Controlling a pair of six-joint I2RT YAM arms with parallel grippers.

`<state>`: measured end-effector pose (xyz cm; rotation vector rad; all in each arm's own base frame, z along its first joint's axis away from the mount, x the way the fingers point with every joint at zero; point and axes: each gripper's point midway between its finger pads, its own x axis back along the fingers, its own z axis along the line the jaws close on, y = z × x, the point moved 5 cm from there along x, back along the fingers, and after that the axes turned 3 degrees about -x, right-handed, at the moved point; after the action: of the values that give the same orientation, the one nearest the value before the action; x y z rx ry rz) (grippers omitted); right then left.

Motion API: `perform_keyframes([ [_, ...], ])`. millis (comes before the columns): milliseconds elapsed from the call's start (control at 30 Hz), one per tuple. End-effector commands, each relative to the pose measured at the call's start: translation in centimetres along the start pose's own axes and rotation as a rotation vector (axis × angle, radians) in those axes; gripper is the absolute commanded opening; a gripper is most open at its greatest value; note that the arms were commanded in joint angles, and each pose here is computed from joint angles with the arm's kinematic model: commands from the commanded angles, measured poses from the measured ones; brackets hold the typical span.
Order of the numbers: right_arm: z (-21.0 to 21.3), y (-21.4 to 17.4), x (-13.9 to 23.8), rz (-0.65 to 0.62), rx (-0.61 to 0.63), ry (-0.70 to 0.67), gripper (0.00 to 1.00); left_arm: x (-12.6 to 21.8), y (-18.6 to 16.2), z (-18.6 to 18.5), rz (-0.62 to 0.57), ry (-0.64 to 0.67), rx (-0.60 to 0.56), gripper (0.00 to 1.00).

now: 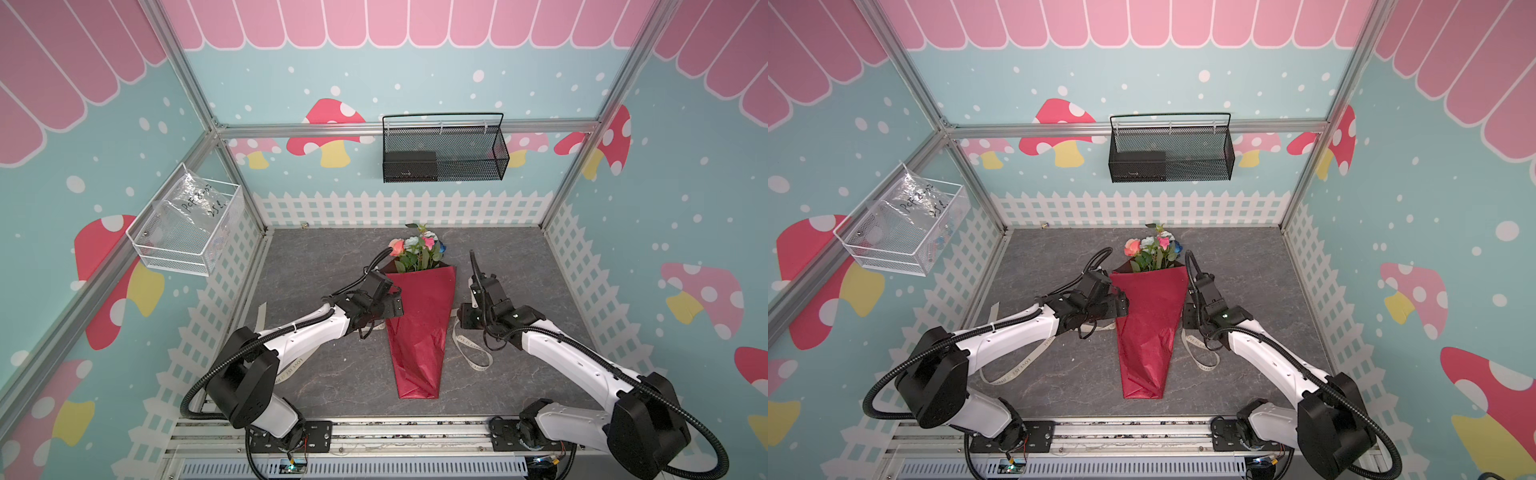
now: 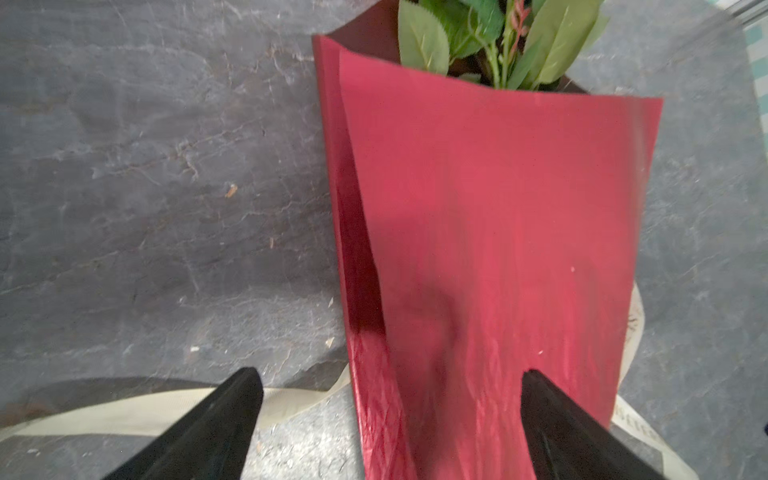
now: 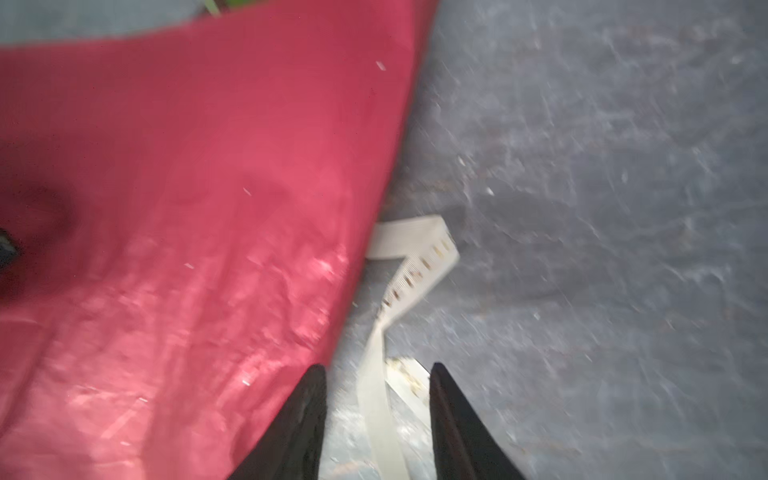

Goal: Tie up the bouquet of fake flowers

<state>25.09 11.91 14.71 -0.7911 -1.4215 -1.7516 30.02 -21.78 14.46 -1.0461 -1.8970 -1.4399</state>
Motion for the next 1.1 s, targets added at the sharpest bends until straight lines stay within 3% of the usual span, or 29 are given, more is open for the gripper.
perform_keyframes([
  [0, -3.2, -3.7, 0.1, 0.095, -0.077, -0.128, 0.54, -1.1, -1.7, 1.1, 0.054, 0.074, -0.018, 1.0],
  [167, -4.4, -7.2, -0.5, 0.149, -0.167, -0.112, 0.66, -3.2, -3.0, 2.0, 0.101, 0.135, -0.029, 0.92],
  [300, -4.5, -8.5, -1.1, 0.169, -0.201, -0.077, 0.67, -4.5, -3.6, 2.3, 0.131, 0.161, -0.038, 0.75],
  [433, -5.3, -8.4, -1.5, 0.153, -0.202, -0.136, 0.66, -5.2, -4.4, 2.7, 0.155, 0.18, -0.041, 0.73],
  [667, -6.3, -8.5, -3.1, 0.154, -0.207, -0.191, 0.59, -5.3, -4.7, 3.2, 0.155, 0.197, -0.039, 0.82],
  [767, -6.9, -8.5, -3.4, 0.144, -0.223, -0.221, 0.48, -5.0, -4.2, 2.6, 0.135, 0.169, -0.031, 0.83],
  [1000, -7.6, -5.9, -1.8, -0.019, -0.244, -0.225, 0.03, -3.9, -3.1, 1.1, 0.091, 0.073, 0.011, 0.83],
  [1067, -7.3, -4.1, -0.2, -0.107, -0.236, -0.201, 0.0, -3.4, -2.8, 0.7, 0.072, 0.039, 0.031, 0.86],
])
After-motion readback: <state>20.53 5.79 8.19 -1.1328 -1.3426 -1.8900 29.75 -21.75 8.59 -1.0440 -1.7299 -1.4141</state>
